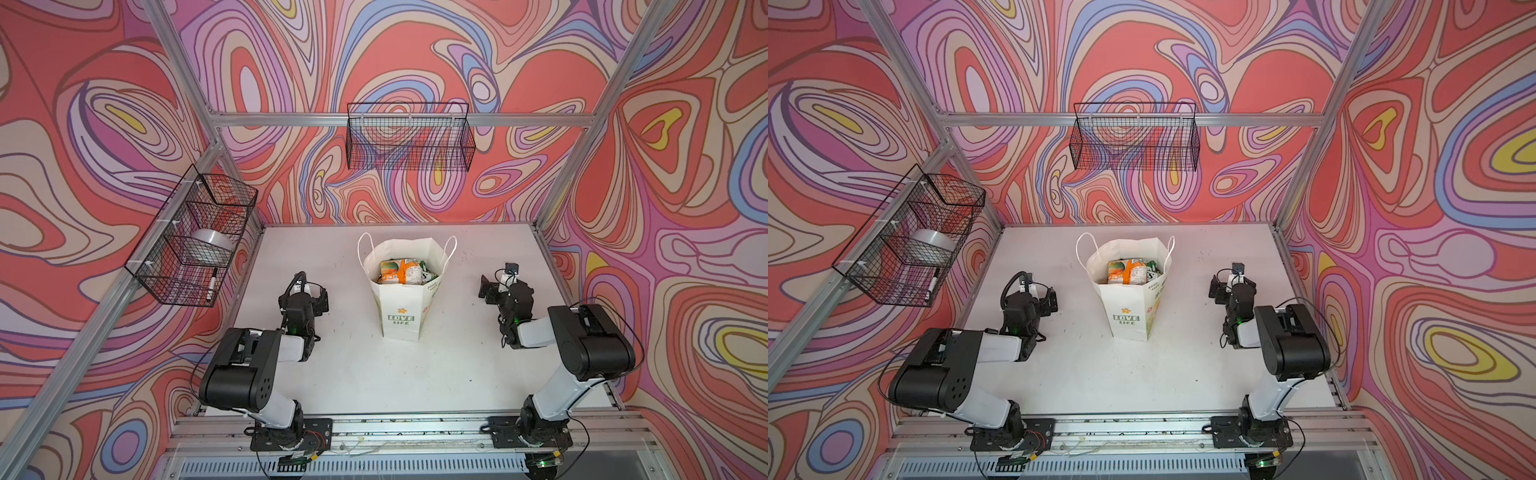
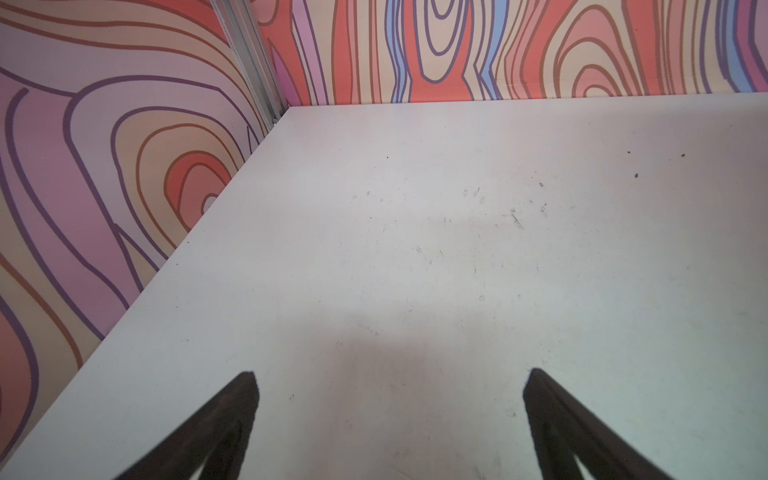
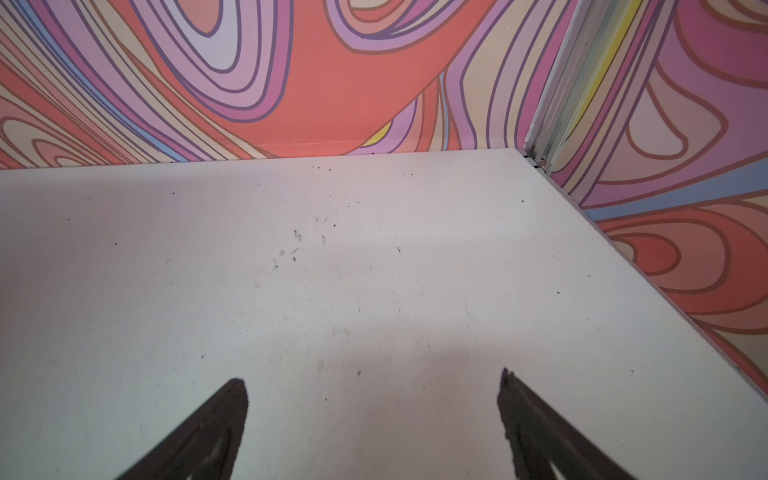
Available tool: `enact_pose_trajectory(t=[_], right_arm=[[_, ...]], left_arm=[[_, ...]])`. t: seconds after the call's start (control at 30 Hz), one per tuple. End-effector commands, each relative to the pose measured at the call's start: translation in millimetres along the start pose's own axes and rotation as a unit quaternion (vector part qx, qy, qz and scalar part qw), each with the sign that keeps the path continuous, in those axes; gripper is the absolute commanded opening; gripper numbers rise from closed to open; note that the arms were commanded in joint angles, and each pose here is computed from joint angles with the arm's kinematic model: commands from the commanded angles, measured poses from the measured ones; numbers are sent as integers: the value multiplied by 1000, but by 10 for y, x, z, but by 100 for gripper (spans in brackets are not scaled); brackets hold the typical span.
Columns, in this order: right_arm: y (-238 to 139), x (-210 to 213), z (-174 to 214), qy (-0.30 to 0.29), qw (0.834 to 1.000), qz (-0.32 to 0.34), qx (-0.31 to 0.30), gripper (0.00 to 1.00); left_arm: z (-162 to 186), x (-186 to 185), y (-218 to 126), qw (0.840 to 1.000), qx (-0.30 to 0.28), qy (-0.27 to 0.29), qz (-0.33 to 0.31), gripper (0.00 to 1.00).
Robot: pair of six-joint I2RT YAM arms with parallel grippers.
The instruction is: Place the snacks into the paper bag
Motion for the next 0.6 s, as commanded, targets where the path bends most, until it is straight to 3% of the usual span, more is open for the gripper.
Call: enact_pose_trajectory(t=[0.0, 0.57], right_arm=[[27, -17, 27, 12, 999, -19, 24, 99], [7, -14, 13, 7, 1000, -17, 16, 99]], left_arm=[[-33, -5, 3, 1000, -14, 4, 3, 100], [-26, 49, 47, 999, -8, -15, 38, 100]])
Point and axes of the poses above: each gripper's point midway between its finger pads, its own y axis out along the fingers, its own x axis along the line the jaws close on, z = x × y, the point moved 9 cm from there along -y, back along the fingers, and after that the axes turned 12 degrees about y, right-handed, at the moved point
